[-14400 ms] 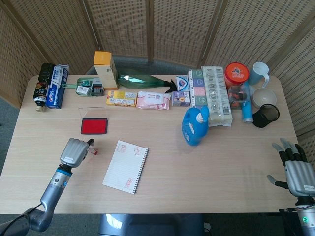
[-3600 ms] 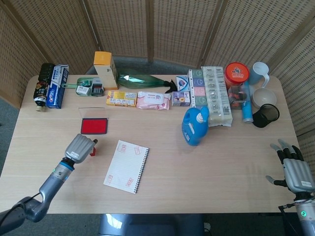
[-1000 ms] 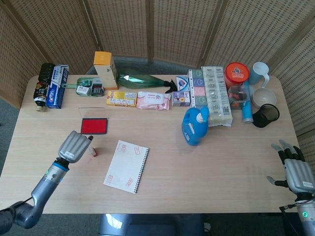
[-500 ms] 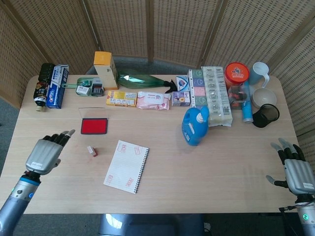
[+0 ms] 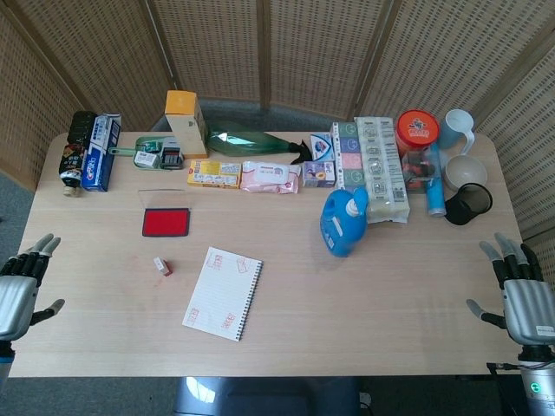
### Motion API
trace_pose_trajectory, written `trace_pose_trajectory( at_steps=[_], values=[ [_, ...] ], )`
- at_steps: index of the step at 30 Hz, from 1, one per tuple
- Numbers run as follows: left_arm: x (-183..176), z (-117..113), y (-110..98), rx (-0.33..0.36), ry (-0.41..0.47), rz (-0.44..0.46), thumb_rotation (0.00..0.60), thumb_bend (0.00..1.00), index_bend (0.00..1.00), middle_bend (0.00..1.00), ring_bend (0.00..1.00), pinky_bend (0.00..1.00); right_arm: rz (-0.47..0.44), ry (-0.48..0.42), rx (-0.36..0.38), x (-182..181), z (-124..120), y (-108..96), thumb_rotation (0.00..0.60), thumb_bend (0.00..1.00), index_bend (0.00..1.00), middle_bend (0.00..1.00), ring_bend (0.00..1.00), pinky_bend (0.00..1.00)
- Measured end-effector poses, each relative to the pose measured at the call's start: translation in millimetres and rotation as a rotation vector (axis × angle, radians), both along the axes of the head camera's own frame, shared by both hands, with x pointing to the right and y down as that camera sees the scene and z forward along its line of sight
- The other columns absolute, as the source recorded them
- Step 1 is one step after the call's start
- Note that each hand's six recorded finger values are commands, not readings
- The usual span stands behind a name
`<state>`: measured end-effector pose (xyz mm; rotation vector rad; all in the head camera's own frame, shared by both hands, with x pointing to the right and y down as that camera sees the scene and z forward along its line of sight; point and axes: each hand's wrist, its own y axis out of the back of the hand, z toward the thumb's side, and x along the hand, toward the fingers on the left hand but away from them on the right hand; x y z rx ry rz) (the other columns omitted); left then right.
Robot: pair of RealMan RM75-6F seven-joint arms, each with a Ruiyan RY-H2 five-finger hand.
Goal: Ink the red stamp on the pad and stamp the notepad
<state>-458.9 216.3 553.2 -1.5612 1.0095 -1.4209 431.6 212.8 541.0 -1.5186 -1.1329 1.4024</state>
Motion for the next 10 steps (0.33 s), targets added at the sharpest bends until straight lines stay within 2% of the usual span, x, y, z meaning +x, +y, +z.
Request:
trace_pose_trajectory(
  at_steps=[10],
  values=[
    [-0.3, -2.2, 2.3, -0.019, 0.007, -0.011, 0.6, 0.0, 0.0, 0.0, 0.16, 0.21, -0.002, -0.003, 0.021, -0.4, -4.4, 2.9, 0.6, 0.0, 0.1, 0.0, 0.0, 0.0]
  ],
)
